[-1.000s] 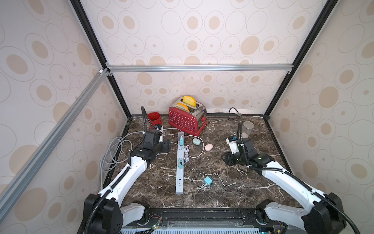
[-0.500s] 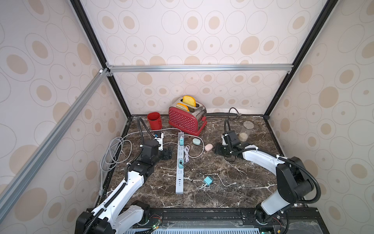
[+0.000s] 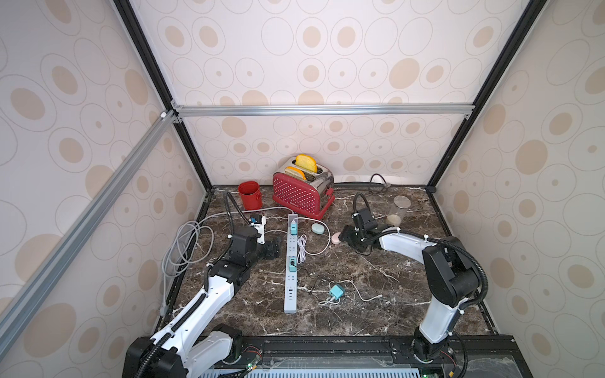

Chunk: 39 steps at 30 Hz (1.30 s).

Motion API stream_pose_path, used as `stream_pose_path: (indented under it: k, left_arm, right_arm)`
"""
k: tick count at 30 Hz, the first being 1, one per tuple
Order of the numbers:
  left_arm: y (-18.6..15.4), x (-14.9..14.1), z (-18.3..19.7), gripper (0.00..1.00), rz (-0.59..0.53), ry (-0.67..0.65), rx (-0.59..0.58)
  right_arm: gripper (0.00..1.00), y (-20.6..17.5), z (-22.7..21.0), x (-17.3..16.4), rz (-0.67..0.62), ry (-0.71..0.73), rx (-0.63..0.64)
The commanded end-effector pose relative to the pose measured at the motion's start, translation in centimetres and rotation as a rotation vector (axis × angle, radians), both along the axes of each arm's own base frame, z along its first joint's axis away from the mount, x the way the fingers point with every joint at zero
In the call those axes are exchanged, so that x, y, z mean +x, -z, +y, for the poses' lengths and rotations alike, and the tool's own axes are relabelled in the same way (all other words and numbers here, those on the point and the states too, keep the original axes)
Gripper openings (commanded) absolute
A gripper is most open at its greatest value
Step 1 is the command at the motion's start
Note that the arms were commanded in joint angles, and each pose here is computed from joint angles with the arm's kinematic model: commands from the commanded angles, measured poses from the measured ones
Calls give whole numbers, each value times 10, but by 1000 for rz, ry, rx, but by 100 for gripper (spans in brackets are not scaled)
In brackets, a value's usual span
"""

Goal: Charge the bluetooth headset
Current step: Place the bluetooth headset at the center of the board.

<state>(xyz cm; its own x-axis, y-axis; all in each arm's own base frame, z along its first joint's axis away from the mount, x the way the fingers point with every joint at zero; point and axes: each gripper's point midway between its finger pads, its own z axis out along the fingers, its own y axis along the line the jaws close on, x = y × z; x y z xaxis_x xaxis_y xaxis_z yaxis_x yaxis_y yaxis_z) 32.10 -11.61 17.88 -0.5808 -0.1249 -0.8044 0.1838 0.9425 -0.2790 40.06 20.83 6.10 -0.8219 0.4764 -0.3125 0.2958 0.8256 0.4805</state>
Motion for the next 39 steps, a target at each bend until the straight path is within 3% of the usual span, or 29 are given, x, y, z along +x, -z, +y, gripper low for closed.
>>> stream_pose_path:
  k: [1,8,14,17,21,27,30,33,39]
  left_arm:
    - [-9,-1,-3,78,-32,4,-28]
    - [-9,-3,-8,77,-52,30,-38]
    - [-6,-9,-32,77,-62,117,18]
    - [-7,-11,-32,76,-58,101,11]
    - [-10,-15,-26,76,-66,81,21]
    - [0,-28,-22,71,65,76,54]
    - [1,-37,-22,70,85,87,38]
    - [-2,-43,-21,70,69,86,24]
    - [0,-43,-25,68,66,98,8]
  right_arm:
    - [68,-5,1,14,-15,67,19]
    - [60,-18,-17,-10,-34,27,-59]
    - [52,-38,-31,-59,-29,-184,-151]
    - [50,-47,-32,-93,-24,-350,-152]
    - [47,-53,-42,-121,-28,-415,-163]
    - [48,-56,-46,-132,-32,-443,-168]
    - [47,-57,-28,-148,-32,-569,-84]
    - [42,-65,-15,-170,-96,-705,-27]
    - [36,-68,11,-204,-317,-956,-48]
